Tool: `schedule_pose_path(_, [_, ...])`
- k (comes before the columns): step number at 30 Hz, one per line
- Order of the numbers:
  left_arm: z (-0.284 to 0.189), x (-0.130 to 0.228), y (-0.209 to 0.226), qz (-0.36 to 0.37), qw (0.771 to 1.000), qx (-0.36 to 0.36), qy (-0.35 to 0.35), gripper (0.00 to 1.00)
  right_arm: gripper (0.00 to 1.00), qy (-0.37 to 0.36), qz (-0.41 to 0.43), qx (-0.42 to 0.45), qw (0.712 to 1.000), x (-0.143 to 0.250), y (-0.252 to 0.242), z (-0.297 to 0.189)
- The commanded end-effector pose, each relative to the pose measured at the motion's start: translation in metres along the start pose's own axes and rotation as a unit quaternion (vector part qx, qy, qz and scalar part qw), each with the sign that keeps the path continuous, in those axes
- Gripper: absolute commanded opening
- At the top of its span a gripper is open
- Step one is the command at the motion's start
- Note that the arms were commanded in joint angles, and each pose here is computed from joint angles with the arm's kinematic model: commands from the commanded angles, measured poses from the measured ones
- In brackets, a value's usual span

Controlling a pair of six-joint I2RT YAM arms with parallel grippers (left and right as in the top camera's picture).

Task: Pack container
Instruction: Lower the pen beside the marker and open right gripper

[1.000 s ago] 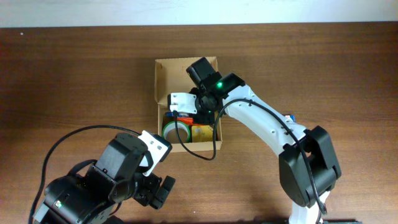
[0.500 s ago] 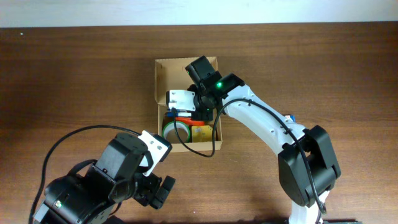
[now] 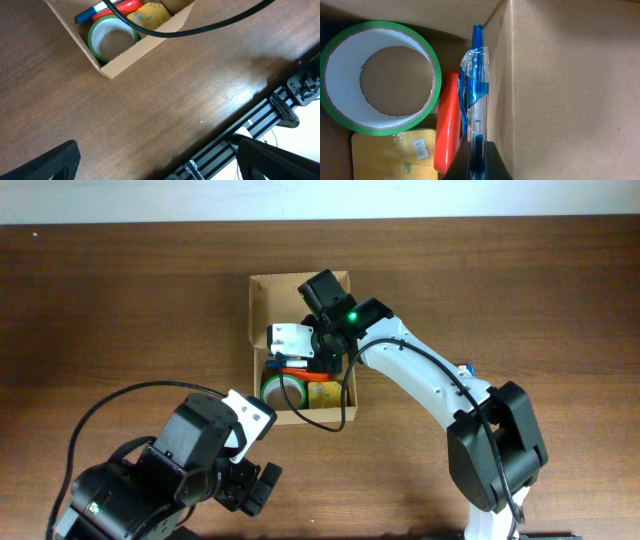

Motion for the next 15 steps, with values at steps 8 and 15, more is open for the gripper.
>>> schedule_pose_path(8, [-0.0048,-0.002,-0.0016,-0.002,1.0,0.006,-0.01,1.0,0.29,0.009,-0.005,0.007,1.0,-0.0011,-0.0029,0.0049])
schedule_pose_path(15, [-0.0048,-0.002,-0.0016,-0.002,1.0,0.006,-0.01,1.0,0.28,0.012,0.053,0.013,0.998,-0.0012,-0.0031,-0.0001])
Point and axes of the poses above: each gripper's point midway between its finger pads, its own z axis out along the fingers, its own y axis along the line the jaws close on, x = y × z, the point moved 8 cm from there along -z, back along the fingers, and after that the axes turned 5 degrees about z, right-handed, at the moved point
